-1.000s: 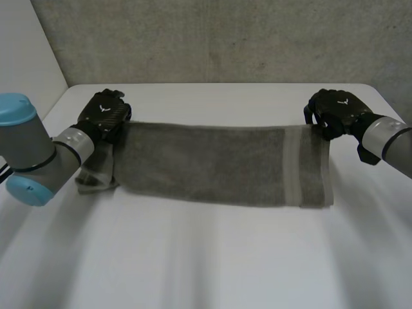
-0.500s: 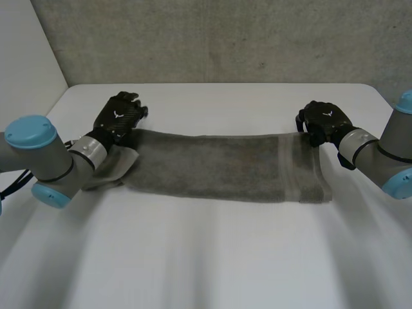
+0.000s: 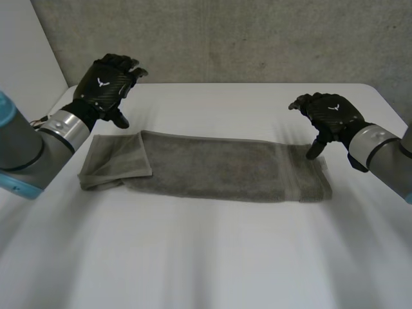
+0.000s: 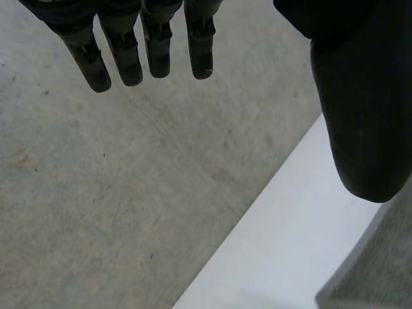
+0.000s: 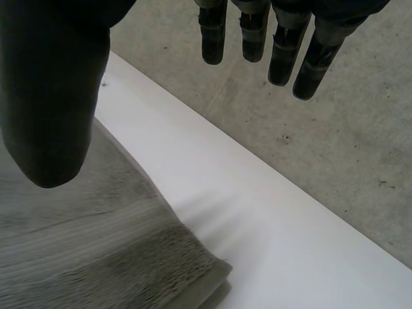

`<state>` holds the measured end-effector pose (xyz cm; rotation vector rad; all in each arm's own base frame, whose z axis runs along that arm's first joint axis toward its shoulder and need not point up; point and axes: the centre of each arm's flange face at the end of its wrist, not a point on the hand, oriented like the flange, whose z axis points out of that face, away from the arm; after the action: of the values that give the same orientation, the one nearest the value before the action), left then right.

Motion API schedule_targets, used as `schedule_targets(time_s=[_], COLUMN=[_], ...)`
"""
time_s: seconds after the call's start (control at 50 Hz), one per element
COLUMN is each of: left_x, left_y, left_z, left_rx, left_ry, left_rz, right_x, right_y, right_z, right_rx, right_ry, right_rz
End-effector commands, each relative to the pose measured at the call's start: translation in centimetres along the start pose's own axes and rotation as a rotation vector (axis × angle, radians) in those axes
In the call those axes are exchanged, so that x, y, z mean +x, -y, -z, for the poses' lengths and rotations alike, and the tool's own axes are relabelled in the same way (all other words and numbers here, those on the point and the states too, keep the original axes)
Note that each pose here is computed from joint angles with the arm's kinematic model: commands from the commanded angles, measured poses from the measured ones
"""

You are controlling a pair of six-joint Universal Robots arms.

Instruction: Fold the towel.

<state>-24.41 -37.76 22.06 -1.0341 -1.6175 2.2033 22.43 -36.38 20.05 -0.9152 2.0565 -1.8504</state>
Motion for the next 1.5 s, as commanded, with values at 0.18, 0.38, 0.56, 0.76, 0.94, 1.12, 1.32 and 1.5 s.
schedule_targets(time_s=[0.18, 0.38, 0.56, 0.76, 0.94, 1.12, 1.32, 1.5], left_x=[2.3, 4.0, 3.7, 2.3, -0.2, -2.7, -3.2, -3.7], left_y=[0.9, -4.0, -7.0, -8.6, -8.9, -11.6, -11.9, -9.0], left_z=[5.4, 7.3, 6.6, 3.8, 2.0, 0.5, 1.7, 3.6], left_rx=[-0.112, -0.314, -0.421, -0.392, -0.362, -0.374, -0.413, -0.419], left_ry=[-0.035, 0.007, 0.109, 0.163, 0.251, 0.337, 0.355, 0.361], left_rz=[0.21, 0.098, 0.018, -0.003, -0.03, -0.05, -0.039, -0.038], right_x=[-3.5, -4.6, -4.2, -4.1, -4.1, -4.0, -3.6, -3.5], right_y=[-2.9, -6.1, -7.5, -7.8, -7.8, -7.8, -7.7, -7.7], right_z=[4.2, 3.5, 2.7, 2.6, 2.6, 2.6, 2.7, 2.9], right_rx=[-0.088, -0.156, -0.152, -0.157, -0.16, -0.162, -0.165, -0.168], right_ry=[0.111, 0.144, 0.108, 0.098, 0.096, 0.09, 0.065, 0.06], right_rz=[-0.024, 0.039, 0.051, 0.052, 0.051, 0.055, 0.065, 0.068])
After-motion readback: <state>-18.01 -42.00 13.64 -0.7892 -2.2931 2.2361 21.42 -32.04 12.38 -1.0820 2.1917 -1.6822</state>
